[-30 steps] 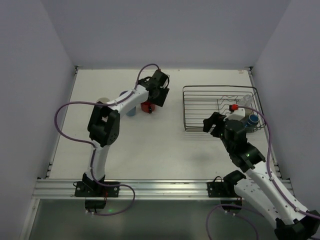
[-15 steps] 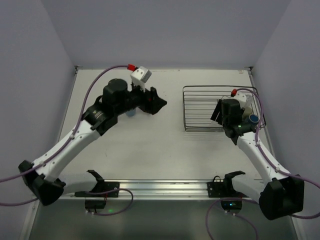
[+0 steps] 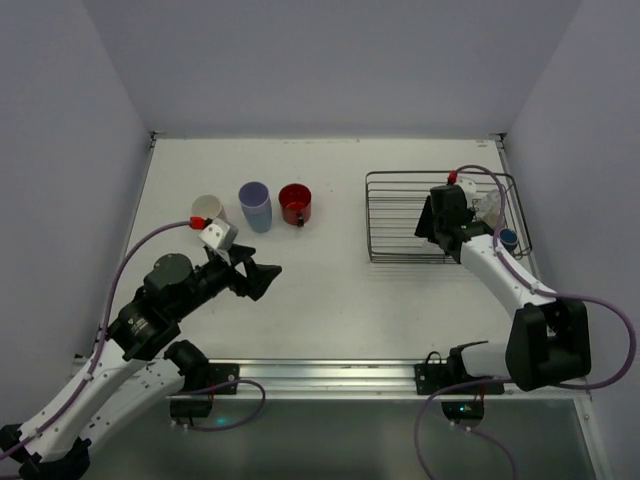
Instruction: Unload the cups from the dish rack
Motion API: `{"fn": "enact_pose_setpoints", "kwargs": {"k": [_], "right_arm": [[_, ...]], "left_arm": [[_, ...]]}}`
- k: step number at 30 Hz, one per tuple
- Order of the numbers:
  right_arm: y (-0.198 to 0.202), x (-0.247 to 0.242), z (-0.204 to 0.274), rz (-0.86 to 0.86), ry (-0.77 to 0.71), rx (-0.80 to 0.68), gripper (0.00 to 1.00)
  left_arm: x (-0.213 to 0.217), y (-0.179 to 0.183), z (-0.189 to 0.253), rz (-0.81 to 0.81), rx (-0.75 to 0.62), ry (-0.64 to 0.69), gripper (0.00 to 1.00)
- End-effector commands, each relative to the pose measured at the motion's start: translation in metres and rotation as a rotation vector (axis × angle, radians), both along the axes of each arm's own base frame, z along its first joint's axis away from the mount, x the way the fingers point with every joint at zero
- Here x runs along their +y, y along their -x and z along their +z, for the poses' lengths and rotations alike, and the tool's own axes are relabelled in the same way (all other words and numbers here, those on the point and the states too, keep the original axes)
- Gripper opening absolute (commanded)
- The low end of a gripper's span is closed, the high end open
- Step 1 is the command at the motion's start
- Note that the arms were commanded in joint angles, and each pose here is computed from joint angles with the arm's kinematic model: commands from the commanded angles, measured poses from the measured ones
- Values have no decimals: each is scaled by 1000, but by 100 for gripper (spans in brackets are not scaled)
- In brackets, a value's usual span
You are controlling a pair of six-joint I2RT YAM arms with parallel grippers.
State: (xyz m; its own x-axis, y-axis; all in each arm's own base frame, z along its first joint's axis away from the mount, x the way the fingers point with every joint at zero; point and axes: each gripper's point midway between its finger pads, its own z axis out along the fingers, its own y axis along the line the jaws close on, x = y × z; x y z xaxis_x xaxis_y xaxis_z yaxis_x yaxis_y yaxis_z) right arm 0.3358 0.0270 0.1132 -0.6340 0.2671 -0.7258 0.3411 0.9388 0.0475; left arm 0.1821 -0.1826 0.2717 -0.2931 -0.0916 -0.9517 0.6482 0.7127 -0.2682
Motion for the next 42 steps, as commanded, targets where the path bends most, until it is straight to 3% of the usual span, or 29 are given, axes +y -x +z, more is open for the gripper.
{"fn": "enact_pose_setpoints", "kwargs": {"k": [1,4,8,11,18,22,25,28,29,31,32,36,39,42], "right_arm": [[-17,2,14,5,4,-13,65],[-17,7,1,19,-10,57,66],[-8,1,-14,1,14,104,77],[-2,-1,-19,2,27,118,80],[-2,1,-23,17,26,141,68],[0,0,-28,30,41,185,84],[3,2,-33,46,39,207,84],[5,4,-34,55,28,215,77],[6,5,-34,53,24,214,68],[4,5,-31,50,20,200,61],[3,4,-30,46,19,193,51],[-8,5,-10,35,8,96,33],[-18,11,18,47,-36,-35,25],[-21,23,45,93,-105,-167,24]], "left_arm": [[10,-9,-17,74,38,-47,82],[5,-9,-13,47,18,-44,82],[5,-10,-18,46,36,-64,82],[5,-8,-19,38,37,-63,82],[5,-6,-19,32,35,-54,82],[4,-6,-20,28,40,-53,82],[4,-7,-21,34,42,-56,82],[3,-8,-22,31,47,-59,82],[3,-7,-22,31,47,-59,82],[3,-6,-23,29,48,-60,82],[4,-5,-21,29,40,-55,82],[4,-6,-21,28,41,-50,82],[0,-6,-23,18,56,-49,82],[-4,-5,-21,2,69,-36,82]]}}
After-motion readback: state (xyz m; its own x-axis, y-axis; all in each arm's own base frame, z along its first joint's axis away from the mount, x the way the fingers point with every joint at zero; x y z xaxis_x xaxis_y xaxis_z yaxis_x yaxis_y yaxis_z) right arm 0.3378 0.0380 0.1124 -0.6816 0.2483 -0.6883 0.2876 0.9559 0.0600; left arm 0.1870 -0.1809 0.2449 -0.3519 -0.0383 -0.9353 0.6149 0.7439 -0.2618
